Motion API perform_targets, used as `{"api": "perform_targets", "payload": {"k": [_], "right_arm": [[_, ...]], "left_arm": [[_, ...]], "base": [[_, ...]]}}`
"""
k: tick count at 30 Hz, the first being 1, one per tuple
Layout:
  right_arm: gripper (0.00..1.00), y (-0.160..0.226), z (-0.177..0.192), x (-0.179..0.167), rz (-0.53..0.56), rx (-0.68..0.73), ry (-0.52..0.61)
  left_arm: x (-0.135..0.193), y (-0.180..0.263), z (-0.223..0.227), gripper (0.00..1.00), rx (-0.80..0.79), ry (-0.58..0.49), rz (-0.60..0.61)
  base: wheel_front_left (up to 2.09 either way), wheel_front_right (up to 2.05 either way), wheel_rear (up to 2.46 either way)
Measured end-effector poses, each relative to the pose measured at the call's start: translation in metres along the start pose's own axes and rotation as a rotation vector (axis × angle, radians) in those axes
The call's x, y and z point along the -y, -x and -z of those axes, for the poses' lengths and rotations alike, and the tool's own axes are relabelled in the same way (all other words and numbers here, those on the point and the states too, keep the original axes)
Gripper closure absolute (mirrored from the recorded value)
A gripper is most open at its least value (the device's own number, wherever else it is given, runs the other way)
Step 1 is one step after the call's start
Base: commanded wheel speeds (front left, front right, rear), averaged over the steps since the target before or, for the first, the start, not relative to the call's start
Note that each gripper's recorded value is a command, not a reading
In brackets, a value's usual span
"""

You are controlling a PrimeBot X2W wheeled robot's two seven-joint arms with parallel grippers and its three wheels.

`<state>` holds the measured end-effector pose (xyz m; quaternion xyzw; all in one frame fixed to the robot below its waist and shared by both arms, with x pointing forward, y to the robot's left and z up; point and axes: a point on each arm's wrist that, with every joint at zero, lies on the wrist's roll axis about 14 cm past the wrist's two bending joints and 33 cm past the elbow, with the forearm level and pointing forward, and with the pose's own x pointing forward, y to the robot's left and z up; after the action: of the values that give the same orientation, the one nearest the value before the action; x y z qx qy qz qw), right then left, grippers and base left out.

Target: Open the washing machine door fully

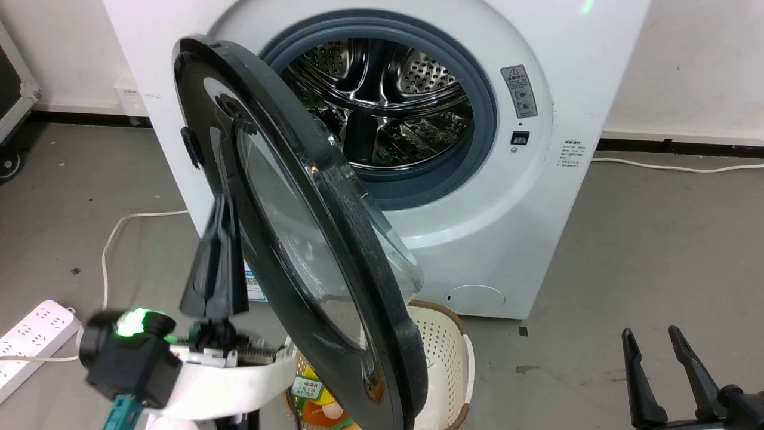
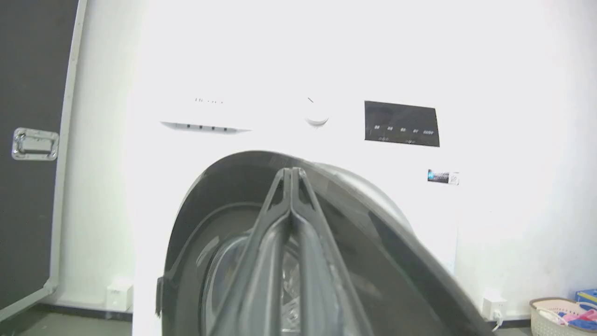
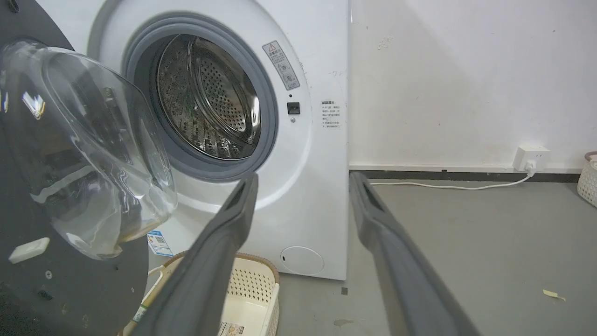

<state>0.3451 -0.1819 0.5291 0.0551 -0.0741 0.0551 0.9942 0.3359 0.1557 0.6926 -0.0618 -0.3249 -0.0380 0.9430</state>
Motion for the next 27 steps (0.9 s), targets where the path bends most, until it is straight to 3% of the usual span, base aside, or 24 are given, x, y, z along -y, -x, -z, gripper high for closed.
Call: {"api": "perform_targets", "payload": {"k": [4,9,16,20,27], "right_arm": [[0.00,0.000,-0.001,0.000,0.001,0.002,0.000],[0.00,0.001,-0.001,0.000,0.003,0.004,-0.003],[0.00,-0.001,0.001,0.000,0.010,0.002,-0.012],[0.00,-0.002,0.004,-0.002,0.009,-0.006,-0.019],[0.00,-0.003,0.008,-0.006,0.000,-0.018,-0.026]], "left_arm": [[0.027,-0.011,-0.036,1.00,0.125,0.003,0.080],[0.073,-0.005,-0.043,1.00,0.141,0.035,0.232],[0.137,0.020,-0.010,1.00,-0.056,0.148,0.434],[0.165,0.050,0.033,1.00,-0.282,0.201,0.520],[0.168,0.087,0.086,1.00,-0.524,0.240,0.501]], "base": [[0.00,0.00,0.00],[0.00,0.00,0.00],[0.00,0.00,0.00],[0.00,0.00,0.00],[0.00,0.00,0.00]]}}
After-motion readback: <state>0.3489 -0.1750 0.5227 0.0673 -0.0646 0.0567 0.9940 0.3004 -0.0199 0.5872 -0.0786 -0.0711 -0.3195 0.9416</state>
